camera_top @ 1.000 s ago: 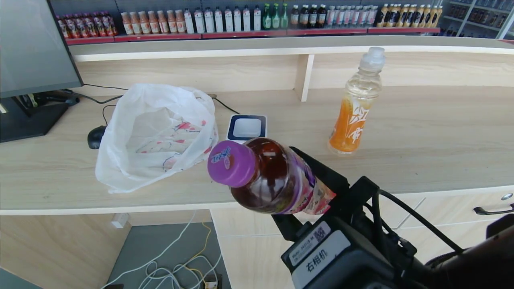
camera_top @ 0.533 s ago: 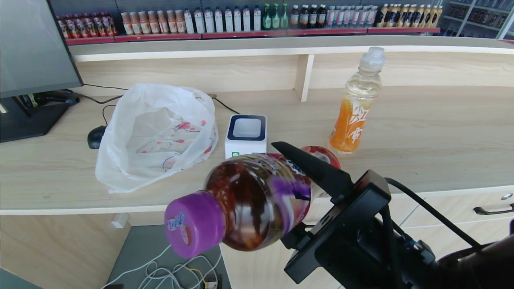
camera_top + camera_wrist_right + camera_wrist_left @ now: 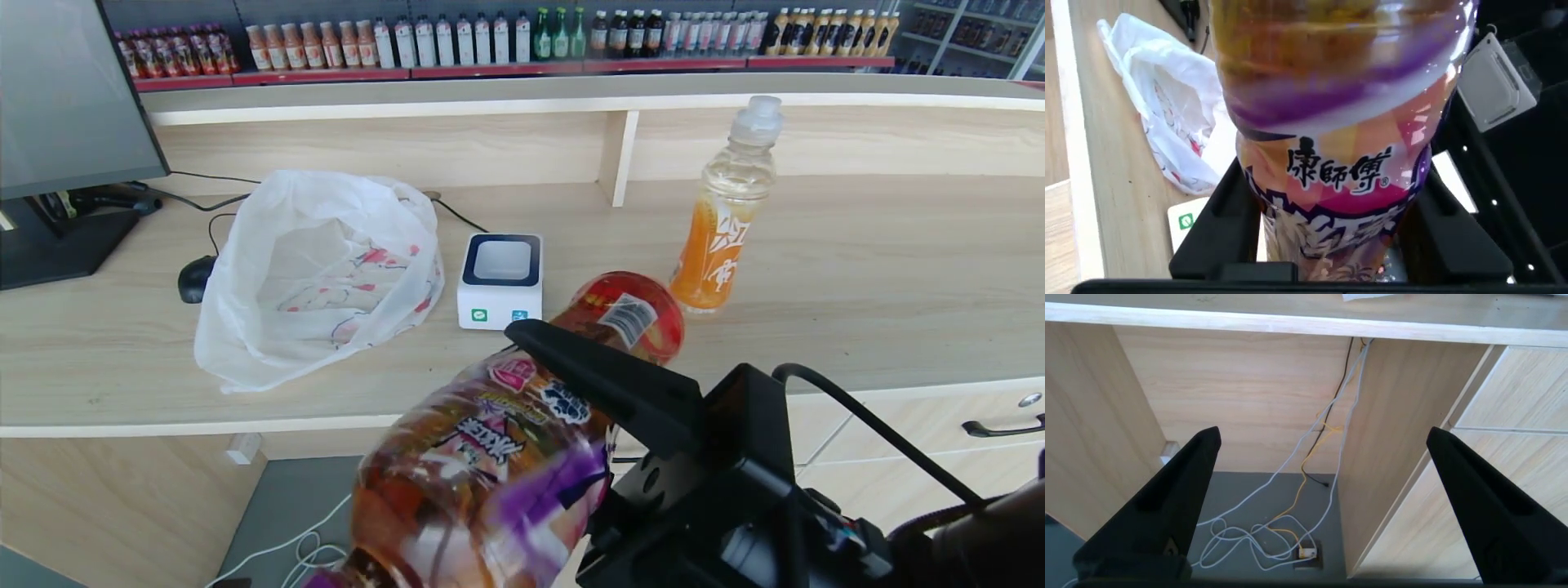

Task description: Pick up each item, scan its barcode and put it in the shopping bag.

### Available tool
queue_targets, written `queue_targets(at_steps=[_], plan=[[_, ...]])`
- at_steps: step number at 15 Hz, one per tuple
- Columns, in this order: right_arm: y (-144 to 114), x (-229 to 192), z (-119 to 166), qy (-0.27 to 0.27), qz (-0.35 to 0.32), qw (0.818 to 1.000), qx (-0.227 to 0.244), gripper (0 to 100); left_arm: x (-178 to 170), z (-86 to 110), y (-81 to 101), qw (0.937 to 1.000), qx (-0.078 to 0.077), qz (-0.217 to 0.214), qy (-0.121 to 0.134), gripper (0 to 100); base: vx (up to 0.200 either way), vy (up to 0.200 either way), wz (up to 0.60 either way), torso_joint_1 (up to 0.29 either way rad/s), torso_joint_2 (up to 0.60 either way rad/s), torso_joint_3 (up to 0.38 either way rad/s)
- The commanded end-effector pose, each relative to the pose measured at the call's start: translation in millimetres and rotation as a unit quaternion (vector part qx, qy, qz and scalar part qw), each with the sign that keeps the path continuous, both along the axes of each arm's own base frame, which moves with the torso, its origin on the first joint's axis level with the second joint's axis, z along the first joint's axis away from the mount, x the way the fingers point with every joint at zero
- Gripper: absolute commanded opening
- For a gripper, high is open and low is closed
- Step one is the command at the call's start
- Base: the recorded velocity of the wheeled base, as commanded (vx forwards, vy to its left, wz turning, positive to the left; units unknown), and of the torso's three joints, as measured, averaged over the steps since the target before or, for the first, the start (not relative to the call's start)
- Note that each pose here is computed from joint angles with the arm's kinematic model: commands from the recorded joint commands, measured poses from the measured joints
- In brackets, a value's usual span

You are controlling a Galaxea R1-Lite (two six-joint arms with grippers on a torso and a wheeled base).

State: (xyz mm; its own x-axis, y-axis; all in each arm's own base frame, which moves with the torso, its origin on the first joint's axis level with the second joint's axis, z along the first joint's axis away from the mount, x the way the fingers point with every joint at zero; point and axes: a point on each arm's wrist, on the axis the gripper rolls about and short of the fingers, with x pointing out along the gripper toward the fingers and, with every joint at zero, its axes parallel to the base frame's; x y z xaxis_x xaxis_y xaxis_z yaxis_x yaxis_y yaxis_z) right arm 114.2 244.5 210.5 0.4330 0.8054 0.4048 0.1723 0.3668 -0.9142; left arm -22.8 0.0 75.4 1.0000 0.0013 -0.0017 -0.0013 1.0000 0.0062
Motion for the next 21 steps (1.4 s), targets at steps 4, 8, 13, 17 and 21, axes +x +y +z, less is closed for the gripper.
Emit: queue_targets(at_steps=[4, 8, 13, 17, 21], plan=[[0.7, -2.0, 3.1, -0.046, -0.006, 0.999, -0.016, 0, 0.0, 0.0, 0.0, 1.0, 0.0, 0.0, 0.0, 100, 0.0, 0.0, 0.0, 0.0, 0.0, 0.0], [-0.2, -4.2, 7.8, -0.077, -0.017, 0.997, -0.021, 0, 0.0, 0.0, 0.0, 1.0, 0.0, 0.0, 0.0, 100, 0.0, 0.0, 0.0, 0.0, 0.0, 0.0], [-0.8, -12.5, 15.0, -0.133, -0.032, 0.99, -0.033, 0, 0.0, 0.1, 0.0, 1.0, 0.0, 0.001, -0.001, 100, 0.0, 0.0, 0.0, 0.0, 0.0, 0.0], [-0.8, -12.4, 15.0, -0.133, -0.033, 0.99, -0.033, 0, 0.0, 0.0, 0.0, 1.0, 0.0, 0.0, 0.0, 100, 0.0, 0.0, 0.0, 0.0, 0.0, 0.0], [-0.8, -12.4, 15.0, -0.132, -0.034, 0.99, -0.033, 0, 0.0, 0.0, 0.0, 1.0, 0.0, 0.0, 0.0, 100, 0.0, 0.0, 0.0, 0.0, 0.0, 0.0]])
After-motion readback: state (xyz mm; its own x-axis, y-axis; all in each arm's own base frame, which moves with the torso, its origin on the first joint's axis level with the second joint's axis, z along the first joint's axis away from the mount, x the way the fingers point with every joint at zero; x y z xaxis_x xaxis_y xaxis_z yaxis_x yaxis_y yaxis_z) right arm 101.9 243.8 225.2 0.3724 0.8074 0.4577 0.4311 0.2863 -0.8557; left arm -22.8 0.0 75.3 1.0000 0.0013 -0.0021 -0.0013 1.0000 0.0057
